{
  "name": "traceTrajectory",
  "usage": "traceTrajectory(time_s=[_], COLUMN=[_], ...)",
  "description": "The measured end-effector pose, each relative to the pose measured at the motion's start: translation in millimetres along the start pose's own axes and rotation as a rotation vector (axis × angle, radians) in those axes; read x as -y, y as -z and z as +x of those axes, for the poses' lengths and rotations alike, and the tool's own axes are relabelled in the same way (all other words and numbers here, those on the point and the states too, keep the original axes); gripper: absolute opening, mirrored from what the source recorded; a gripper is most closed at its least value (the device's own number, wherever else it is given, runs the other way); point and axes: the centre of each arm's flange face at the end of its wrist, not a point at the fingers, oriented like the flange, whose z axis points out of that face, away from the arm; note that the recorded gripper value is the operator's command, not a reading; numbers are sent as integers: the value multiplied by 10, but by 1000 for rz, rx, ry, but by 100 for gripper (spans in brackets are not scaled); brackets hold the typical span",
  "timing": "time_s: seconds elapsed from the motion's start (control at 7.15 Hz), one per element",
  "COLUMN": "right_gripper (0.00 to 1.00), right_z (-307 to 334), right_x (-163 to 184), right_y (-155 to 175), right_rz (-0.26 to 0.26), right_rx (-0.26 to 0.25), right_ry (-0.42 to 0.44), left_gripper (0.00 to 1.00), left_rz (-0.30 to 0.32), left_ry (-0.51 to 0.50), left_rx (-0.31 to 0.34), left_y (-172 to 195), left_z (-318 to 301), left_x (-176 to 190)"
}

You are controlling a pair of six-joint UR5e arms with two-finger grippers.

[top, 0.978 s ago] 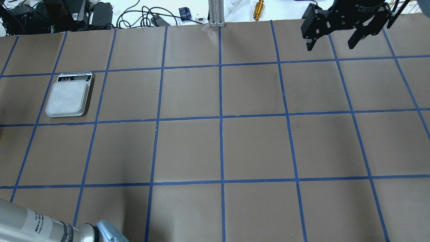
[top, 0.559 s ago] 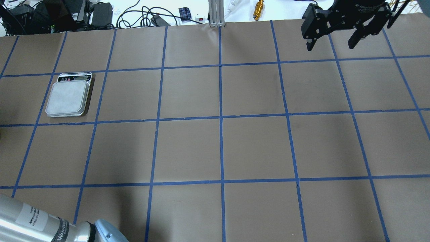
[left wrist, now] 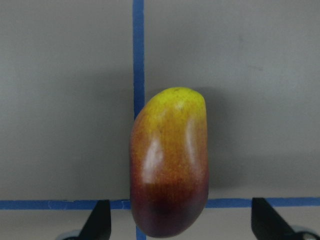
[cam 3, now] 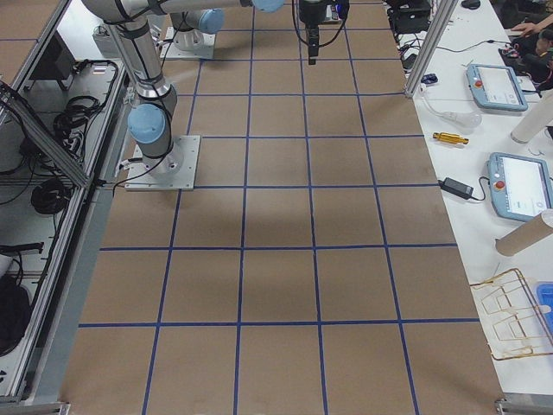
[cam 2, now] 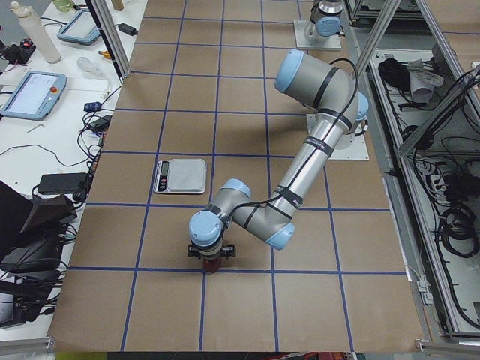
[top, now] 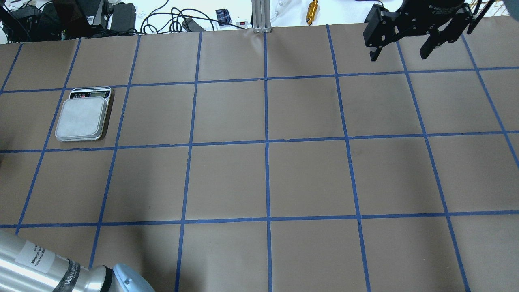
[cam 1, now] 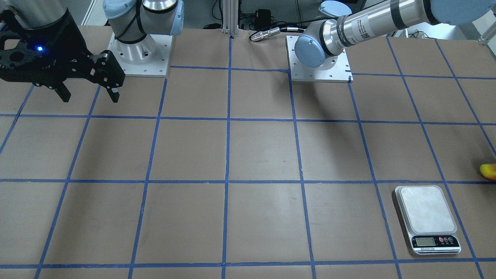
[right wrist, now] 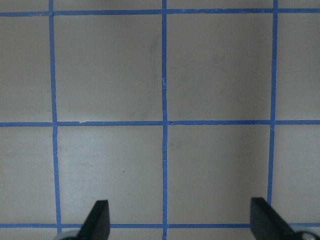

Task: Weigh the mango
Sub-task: 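Close the left gripper on the mango and lift it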

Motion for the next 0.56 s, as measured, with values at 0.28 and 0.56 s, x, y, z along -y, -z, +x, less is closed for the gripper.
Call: traceTrajectory(time_s=[0.28,0.56], right_gripper=[100,100], right_z=[0,3], right_x=[-3,-1], right_y=[4,3], right_rz=[1,1], right_rx=[0,0], right_ry=[0,-1], left_gripper=[100,100], left_rz=[19,25], left_ry=[-8,-19], left_rx=[7,9], left_y=[-261,-468], left_z=[-28,-38], left_x=[-21,-26])
